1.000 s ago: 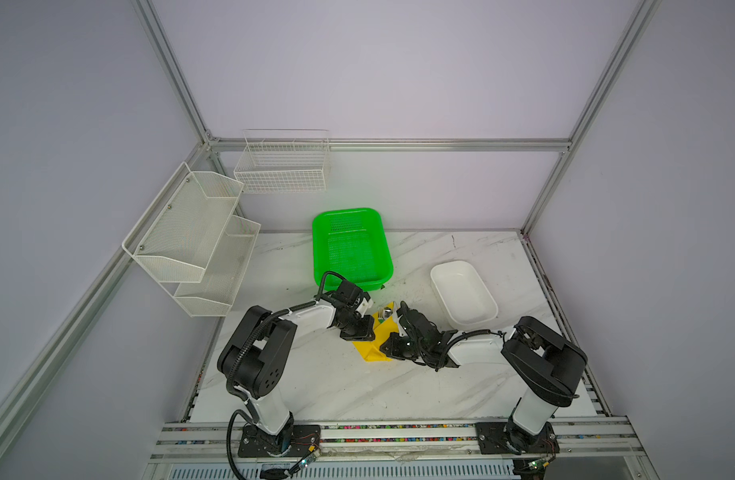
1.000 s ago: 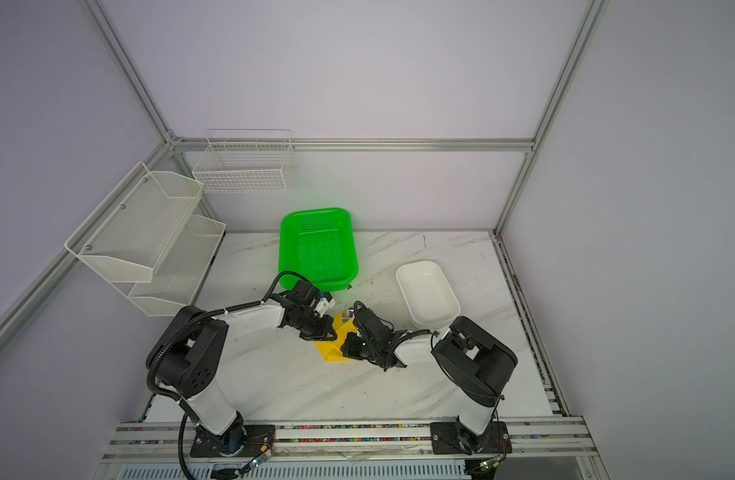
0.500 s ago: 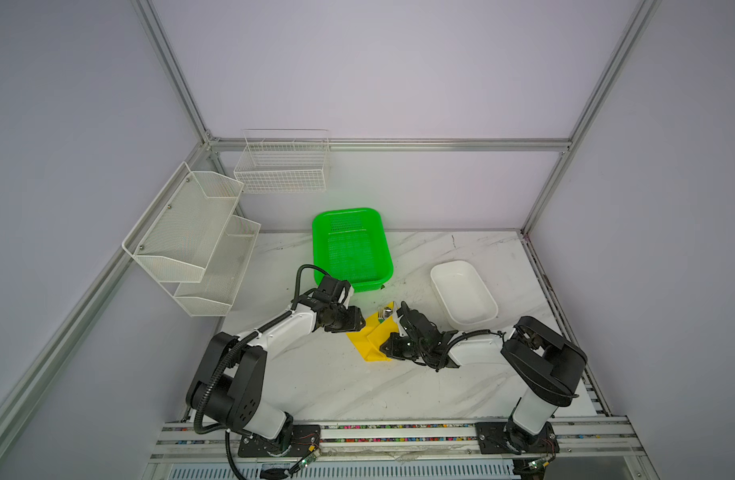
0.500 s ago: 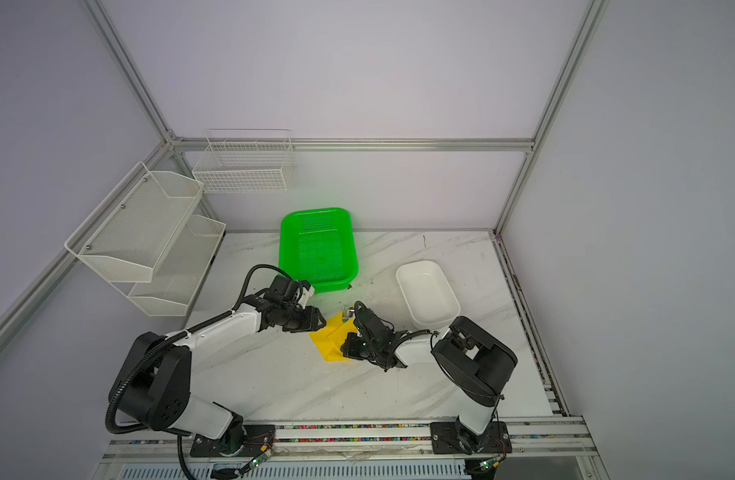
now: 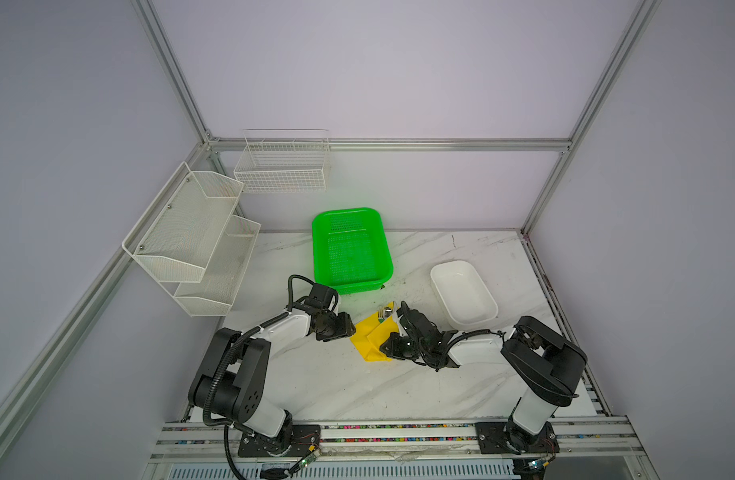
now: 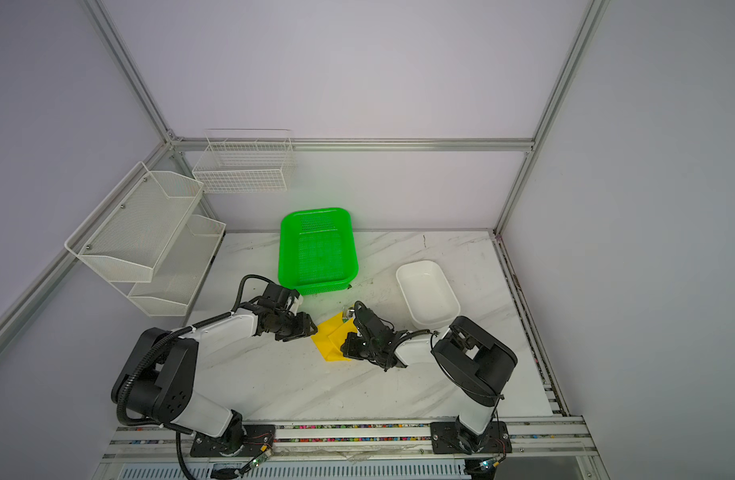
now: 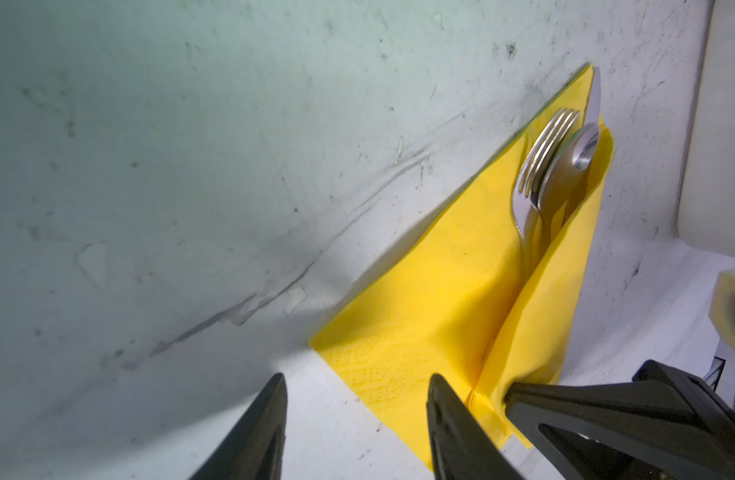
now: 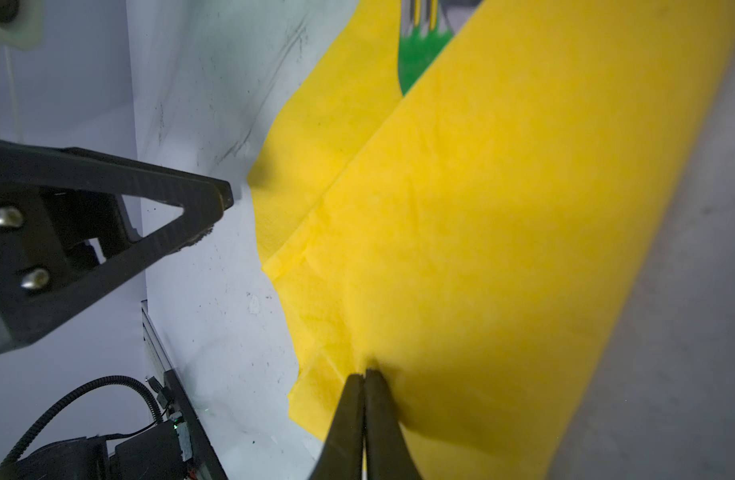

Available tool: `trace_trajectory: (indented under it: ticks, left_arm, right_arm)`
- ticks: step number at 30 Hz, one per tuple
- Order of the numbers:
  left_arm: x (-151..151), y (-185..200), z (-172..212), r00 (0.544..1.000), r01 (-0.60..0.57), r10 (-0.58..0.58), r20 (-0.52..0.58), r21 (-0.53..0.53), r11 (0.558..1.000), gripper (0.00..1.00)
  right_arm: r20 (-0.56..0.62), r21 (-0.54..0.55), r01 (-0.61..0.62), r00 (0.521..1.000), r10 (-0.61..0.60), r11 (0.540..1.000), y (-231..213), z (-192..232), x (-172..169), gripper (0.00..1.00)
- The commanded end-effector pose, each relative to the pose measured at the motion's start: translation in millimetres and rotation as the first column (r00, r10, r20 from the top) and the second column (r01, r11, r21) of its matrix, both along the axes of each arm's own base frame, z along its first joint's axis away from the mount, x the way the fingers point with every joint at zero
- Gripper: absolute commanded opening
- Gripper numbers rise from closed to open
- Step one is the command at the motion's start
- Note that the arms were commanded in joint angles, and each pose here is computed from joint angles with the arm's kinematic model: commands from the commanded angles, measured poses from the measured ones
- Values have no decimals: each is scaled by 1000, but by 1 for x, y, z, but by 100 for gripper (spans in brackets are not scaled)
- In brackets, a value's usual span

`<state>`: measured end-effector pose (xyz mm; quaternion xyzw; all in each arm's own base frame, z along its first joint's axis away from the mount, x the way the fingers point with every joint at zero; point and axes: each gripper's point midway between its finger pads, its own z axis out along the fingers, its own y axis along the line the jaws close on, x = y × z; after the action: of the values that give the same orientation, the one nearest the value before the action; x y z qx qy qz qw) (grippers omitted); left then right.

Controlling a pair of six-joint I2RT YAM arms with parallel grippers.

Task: Place the utensils on the paper napkin and roll it up

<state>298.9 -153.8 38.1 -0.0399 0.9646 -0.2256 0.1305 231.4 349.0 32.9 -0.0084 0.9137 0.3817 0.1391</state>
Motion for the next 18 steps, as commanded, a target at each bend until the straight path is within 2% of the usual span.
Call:
trace_trajectory:
  ticks: [1,7,13,18]
  left_arm:
    - [-5,-5,-9,1000,9,-10,-14,-30,999,51]
    - [-14,-14,-21,999,16,-19,-50,-61,998,51]
    - [-23,-43,-18,997,25,-40,-68,-210,977,51]
    - [-23,-60,-4,998,9,-29,-52,-342,940,51]
  right_arm:
    - [-38,-63,6,999,-9,998,-10,-19,-6,9]
    - [-43,-62,-1,999,-2,998,-10,-23,-8,9]
    - [-50,-68,6,999,-10,998,-13,-28,-9,9]
    - [-51,-72,9,999,-12,997,-15,-28,-11,9]
